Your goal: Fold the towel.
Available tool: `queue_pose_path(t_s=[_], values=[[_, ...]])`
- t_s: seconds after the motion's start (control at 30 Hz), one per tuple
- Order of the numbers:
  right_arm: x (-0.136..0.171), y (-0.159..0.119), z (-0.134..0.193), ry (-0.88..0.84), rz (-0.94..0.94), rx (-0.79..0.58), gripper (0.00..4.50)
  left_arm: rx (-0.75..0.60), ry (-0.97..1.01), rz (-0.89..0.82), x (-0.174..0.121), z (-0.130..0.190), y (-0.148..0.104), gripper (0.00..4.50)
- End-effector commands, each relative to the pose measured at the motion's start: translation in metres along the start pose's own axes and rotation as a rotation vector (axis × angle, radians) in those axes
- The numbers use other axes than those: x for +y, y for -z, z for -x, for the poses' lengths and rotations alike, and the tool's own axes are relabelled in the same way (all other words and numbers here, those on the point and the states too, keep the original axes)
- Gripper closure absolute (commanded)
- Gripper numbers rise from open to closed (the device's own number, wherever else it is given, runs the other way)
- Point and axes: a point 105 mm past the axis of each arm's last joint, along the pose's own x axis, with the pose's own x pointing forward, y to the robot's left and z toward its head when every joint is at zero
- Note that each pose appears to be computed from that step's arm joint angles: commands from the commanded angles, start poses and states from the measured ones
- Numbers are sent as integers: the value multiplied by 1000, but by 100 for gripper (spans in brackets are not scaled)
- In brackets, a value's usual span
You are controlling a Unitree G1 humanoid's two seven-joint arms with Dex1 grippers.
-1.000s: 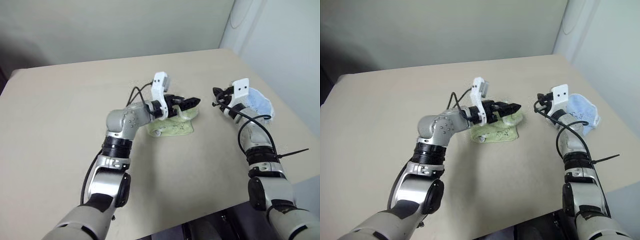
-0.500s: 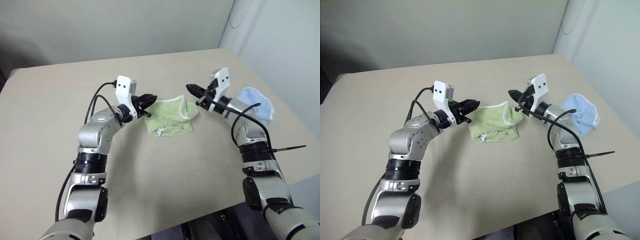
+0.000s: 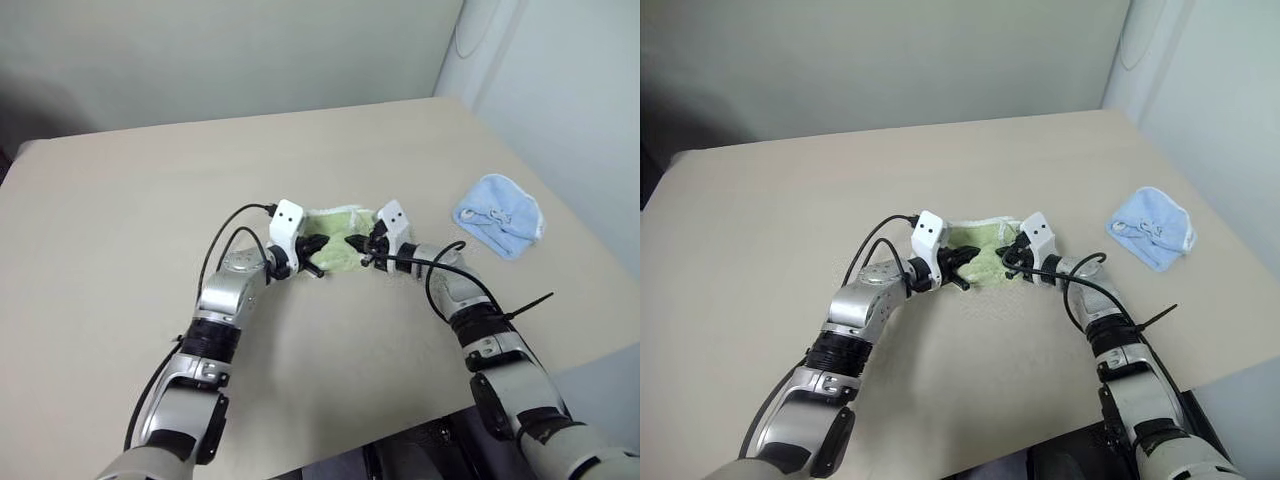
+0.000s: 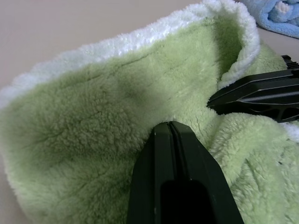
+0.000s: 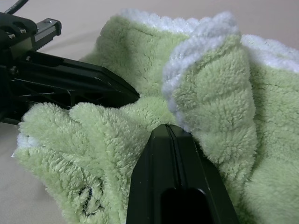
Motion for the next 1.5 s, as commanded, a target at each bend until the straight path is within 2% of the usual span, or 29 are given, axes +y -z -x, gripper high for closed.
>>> queue_pose_path(t_s=[0.03, 0.13, 0.23, 0.3, 0.43, 0.6, 0.77, 0.93, 1.07, 1.17, 1.23, 1.4, 1.5], values=[[-2, -11, 8, -6, 56, -32, 450, -167, 22, 79, -2, 11, -28, 439], [1, -35, 19, -40, 64, -115, 450, -331, 27, 171, 2, 29, -62, 439], [4, -60, 34, -81, 49, -187, 396, -428, 0, 215, 13, 52, -83, 441], [2, -71, 46, -90, 43, -199, 327, -415, -66, 188, 27, 67, -80, 441], [-18, -81, 65, -39, -68, -210, 190, -350, -194, 141, 53, 98, -56, 441], [-29, -66, 71, -27, -226, -139, 12, -299, -328, 178, 71, 130, -24, 441], [-33, -55, 65, -49, -400, -102, 5, -294, -381, 212, 67, 148, -9, 441], [-37, -43, 57, 9, -266, -41, 5, -304, -370, 241, 57, 146, -11, 441], [-44, -51, 57, 45, -212, -89, 5, -353, -228, 379, 36, 122, -25, 441], [-53, -66, 59, 99, -209, -164, 0, -332, -53, 535, 21, 100, -29, 380], [-59, -75, 61, 134, -209, -211, 0, -284, 4, 579, 17, 87, -28, 318], [-69, -90, 70, 195, -215, -297, 0, -160, 56, 669, 22, 60, -14, 135], [-70, -92, 76, 214, -216, -322, 0, -45, 67, 659, 19, 43, 1, 29]])
